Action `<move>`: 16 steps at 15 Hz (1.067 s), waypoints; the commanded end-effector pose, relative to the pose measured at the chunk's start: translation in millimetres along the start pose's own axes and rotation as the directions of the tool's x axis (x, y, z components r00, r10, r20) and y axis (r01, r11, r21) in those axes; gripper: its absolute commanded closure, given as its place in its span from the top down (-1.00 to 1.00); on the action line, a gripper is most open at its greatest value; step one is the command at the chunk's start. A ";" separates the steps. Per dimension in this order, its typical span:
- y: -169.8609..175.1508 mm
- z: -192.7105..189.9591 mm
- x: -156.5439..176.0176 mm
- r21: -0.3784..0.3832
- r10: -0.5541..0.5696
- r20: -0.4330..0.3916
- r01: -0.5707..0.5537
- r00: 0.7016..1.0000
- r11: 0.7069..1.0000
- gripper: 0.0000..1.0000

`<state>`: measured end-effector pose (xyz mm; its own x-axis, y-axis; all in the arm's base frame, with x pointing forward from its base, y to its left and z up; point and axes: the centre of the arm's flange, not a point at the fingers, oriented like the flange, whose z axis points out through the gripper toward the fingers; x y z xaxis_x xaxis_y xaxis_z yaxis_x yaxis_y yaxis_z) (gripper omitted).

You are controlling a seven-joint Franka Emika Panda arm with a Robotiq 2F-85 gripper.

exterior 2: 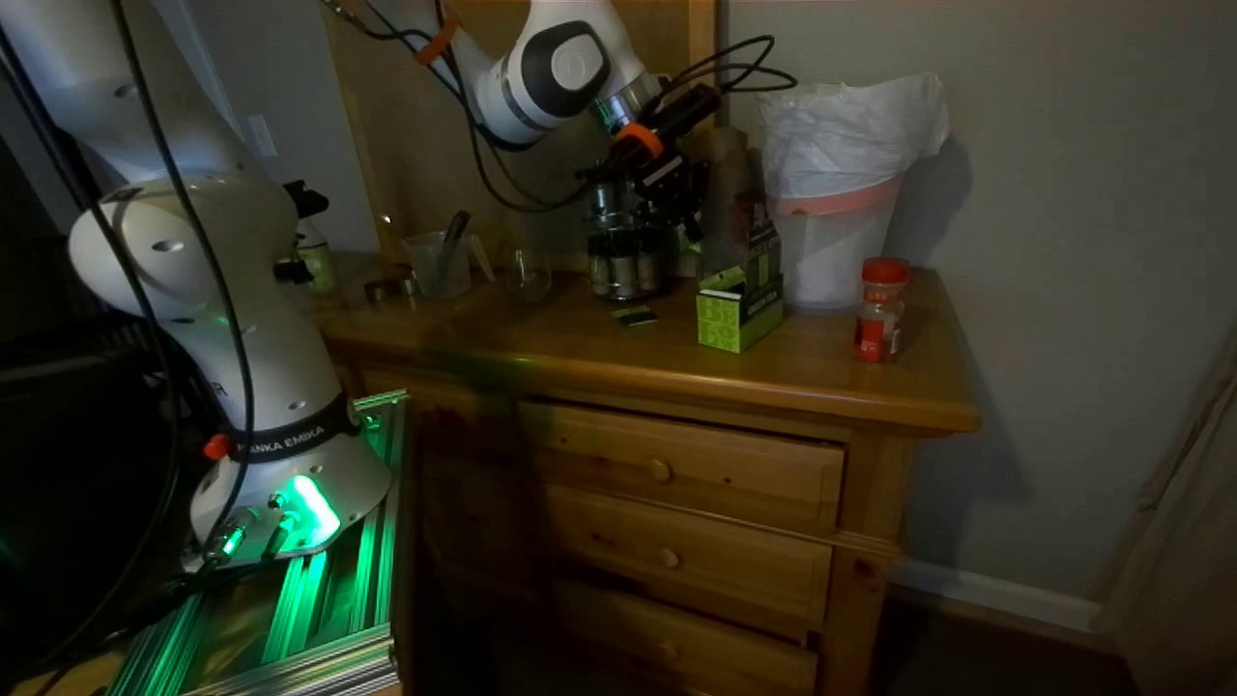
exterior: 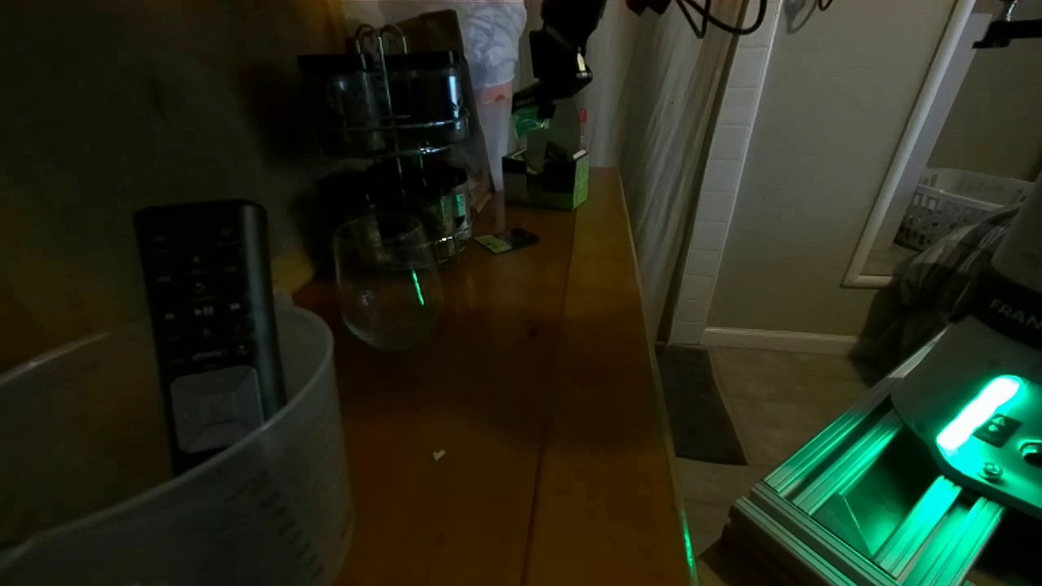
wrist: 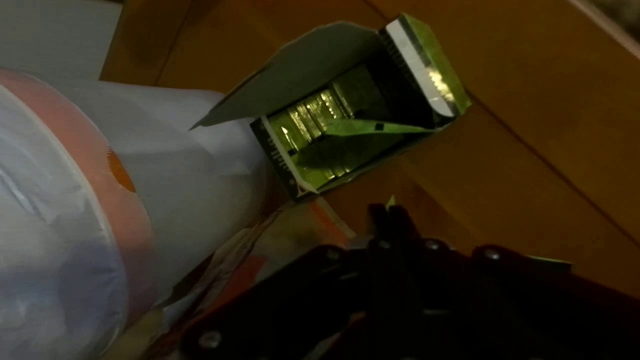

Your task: Put some green sachets in the green box

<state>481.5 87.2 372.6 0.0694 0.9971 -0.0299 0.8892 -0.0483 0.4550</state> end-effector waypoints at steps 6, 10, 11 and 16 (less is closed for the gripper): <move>39.6 31.3 0.1 0.009 0.114 0.151 -0.117 0.982 0.993 -0.98; 35.1 49.0 9.7 0.039 0.116 0.159 -0.123 0.980 0.992 -0.98; 34.7 52.6 12.7 0.043 0.119 0.162 -0.127 0.980 0.991 -0.98; 36.2 69.8 12.9 0.023 0.120 0.235 -0.129 0.964 0.991 -0.98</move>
<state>531.4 94.3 337.0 0.2417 0.9628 -0.1211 0.8947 -0.1728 0.4118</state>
